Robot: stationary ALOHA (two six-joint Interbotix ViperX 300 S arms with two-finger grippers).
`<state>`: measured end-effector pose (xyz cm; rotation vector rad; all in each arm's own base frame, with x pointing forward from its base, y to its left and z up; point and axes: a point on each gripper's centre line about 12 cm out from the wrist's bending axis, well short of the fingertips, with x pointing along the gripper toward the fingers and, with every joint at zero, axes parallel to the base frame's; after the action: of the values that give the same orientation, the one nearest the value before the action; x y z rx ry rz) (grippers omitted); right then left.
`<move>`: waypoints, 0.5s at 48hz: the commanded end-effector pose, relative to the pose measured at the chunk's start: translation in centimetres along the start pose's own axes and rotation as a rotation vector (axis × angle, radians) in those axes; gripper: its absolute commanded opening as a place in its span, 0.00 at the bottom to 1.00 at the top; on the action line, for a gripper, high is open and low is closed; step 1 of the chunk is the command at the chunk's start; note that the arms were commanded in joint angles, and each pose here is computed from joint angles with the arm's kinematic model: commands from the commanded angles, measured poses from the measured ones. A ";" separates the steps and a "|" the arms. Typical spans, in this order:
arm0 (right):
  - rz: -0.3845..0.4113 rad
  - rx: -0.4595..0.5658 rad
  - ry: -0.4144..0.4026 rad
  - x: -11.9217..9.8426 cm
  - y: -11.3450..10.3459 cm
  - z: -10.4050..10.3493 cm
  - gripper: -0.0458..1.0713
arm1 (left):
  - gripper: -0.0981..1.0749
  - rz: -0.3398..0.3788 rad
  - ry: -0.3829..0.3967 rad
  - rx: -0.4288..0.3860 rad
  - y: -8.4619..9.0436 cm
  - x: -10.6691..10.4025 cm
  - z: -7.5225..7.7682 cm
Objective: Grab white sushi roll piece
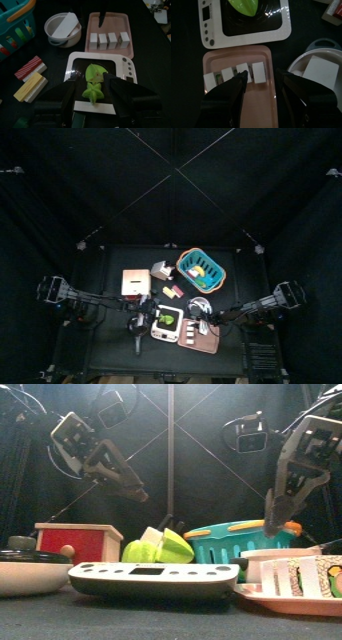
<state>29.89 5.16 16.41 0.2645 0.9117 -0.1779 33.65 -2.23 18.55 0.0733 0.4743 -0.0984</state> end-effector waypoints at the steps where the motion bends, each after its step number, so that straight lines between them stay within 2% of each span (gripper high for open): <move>1: -0.011 -0.008 -0.012 -0.3 0.5 1.1 0.80 | 0.78 0.003 -0.047 0.003 0.1 -0.3 0.7; 24: -0.050 -0.021 0.044 2.1 1.2 1.1 0.79 | 0.78 0.008 -0.154 -0.016 0.2 -3.4 0.4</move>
<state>31.74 5.61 14.51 0.2161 0.9951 -0.2192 30.84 -1.93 19.48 0.0589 0.3679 -0.0960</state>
